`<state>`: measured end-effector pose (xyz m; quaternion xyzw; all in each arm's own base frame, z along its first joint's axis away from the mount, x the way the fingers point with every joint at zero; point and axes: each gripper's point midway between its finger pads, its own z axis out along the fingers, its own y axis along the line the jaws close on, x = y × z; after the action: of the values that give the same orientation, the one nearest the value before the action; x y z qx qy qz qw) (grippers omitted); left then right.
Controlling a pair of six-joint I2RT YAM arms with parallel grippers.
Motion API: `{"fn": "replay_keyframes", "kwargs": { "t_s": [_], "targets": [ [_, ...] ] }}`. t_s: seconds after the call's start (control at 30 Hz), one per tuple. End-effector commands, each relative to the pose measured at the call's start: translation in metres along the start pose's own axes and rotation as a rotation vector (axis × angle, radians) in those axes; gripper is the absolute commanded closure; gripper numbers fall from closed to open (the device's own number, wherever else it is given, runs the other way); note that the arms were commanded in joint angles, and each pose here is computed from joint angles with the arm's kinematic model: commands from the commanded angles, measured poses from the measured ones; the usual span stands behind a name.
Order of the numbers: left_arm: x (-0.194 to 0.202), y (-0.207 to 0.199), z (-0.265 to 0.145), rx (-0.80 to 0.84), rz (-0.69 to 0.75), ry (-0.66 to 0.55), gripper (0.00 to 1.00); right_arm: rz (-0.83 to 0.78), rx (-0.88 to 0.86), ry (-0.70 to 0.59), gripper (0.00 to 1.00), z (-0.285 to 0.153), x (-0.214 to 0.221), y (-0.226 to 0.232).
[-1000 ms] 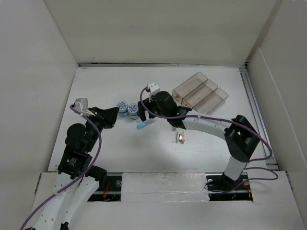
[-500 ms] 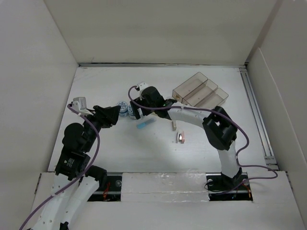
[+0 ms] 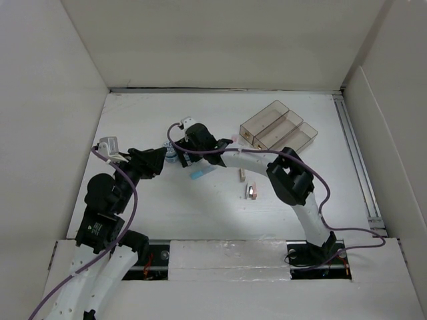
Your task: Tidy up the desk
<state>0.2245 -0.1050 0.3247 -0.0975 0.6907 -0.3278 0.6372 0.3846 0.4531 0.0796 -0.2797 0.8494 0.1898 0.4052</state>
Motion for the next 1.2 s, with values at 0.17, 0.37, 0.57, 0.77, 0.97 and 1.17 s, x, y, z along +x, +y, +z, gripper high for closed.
{"fn": "replay_keyframes", "kwargs": {
  "t_s": [0.17, 0.37, 0.57, 0.77, 0.97, 1.17],
  "targets": [
    [-0.015, -0.007, -0.001, 0.034, 0.012, -0.049, 0.5, -0.01, 0.054, -0.129, 0.11, 0.005, -0.038, 0.006],
    [-0.013, -0.009, 0.001, 0.047, 0.008, -0.041, 0.5, 0.0, 0.006, -0.173, 0.38, -0.013, -0.052, 0.018],
    [-0.012, -0.009, 0.003, 0.05, 0.005, -0.037, 0.5, 0.037, -0.023, -0.308, 0.45, -0.063, -0.096, 0.022],
    [-0.012, -0.008, 0.003, 0.044, 0.006, -0.038, 0.5, 0.122, 0.032, -0.476, 0.47, -0.148, -0.141, -0.023],
    [-0.009, -0.01, 0.003, 0.063, 0.004, -0.026, 0.5, 0.346, 0.264, -0.571, 0.49, -0.211, -0.13, -0.168],
    [-0.01, -0.015, 0.002, 0.085, 0.007, -0.028, 0.5, 0.615, 0.585, -0.609, 0.49, -0.265, -0.074, -0.314]
  ]
}}
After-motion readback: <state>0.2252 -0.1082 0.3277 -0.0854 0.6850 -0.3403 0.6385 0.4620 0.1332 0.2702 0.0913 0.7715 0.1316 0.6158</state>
